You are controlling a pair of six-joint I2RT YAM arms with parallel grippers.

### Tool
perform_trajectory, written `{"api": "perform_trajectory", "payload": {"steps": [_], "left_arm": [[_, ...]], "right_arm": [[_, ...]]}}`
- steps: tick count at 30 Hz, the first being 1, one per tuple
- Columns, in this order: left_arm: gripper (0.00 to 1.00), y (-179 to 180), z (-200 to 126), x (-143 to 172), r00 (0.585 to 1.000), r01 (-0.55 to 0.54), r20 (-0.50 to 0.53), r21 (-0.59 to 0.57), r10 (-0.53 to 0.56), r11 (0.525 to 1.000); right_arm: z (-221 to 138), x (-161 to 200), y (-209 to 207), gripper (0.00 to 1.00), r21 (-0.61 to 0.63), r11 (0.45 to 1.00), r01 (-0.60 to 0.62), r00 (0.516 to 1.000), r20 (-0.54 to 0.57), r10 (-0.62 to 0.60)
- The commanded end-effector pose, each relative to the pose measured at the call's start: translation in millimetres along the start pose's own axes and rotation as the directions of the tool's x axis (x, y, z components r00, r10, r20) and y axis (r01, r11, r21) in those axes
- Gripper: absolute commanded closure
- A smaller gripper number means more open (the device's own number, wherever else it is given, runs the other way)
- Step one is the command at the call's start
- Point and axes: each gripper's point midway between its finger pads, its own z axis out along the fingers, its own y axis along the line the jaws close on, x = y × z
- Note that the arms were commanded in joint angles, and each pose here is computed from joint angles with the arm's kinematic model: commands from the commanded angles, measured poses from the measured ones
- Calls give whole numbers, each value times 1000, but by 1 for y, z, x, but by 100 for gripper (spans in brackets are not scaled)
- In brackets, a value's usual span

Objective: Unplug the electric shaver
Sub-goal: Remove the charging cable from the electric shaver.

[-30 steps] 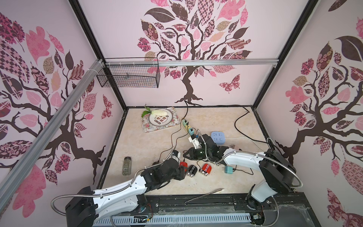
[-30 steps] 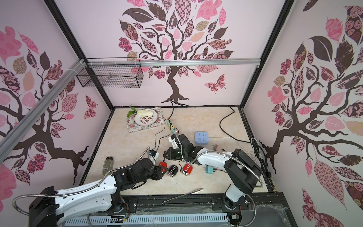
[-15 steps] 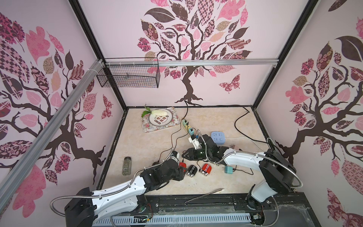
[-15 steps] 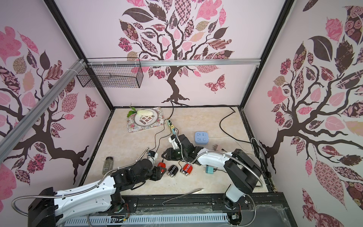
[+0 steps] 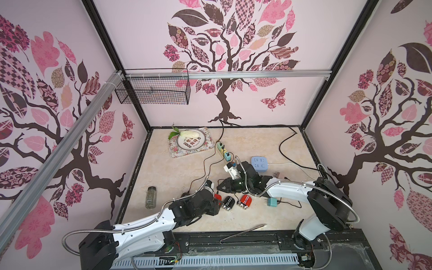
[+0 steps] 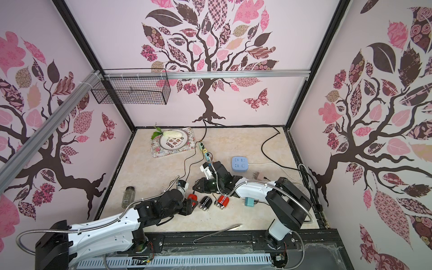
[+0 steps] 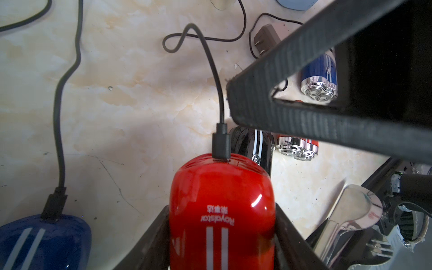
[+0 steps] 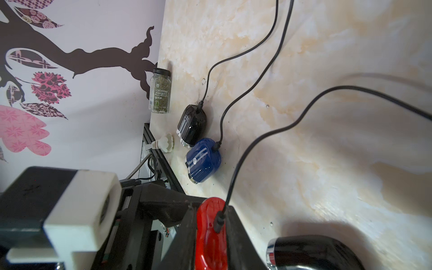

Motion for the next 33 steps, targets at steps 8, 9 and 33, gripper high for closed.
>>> {"api": "perform_trajectory", "payload": {"steps": [8, 9, 33], "left_arm": [[81, -10, -5, -19, 998, -3, 67, 34, 0, 999], [81, -10, -5, -19, 998, -2, 67, 34, 0, 999], [82, -10, -6, -21, 997, 5, 77, 49, -9, 999]], "right_arm": [[8, 6, -2, 76, -21, 1000, -13, 1000, -20, 13], [9, 7, -2, 76, -20, 1000, -14, 1000, -22, 14], [18, 13, 2, 81, -56, 998, -16, 998, -54, 13]]}}
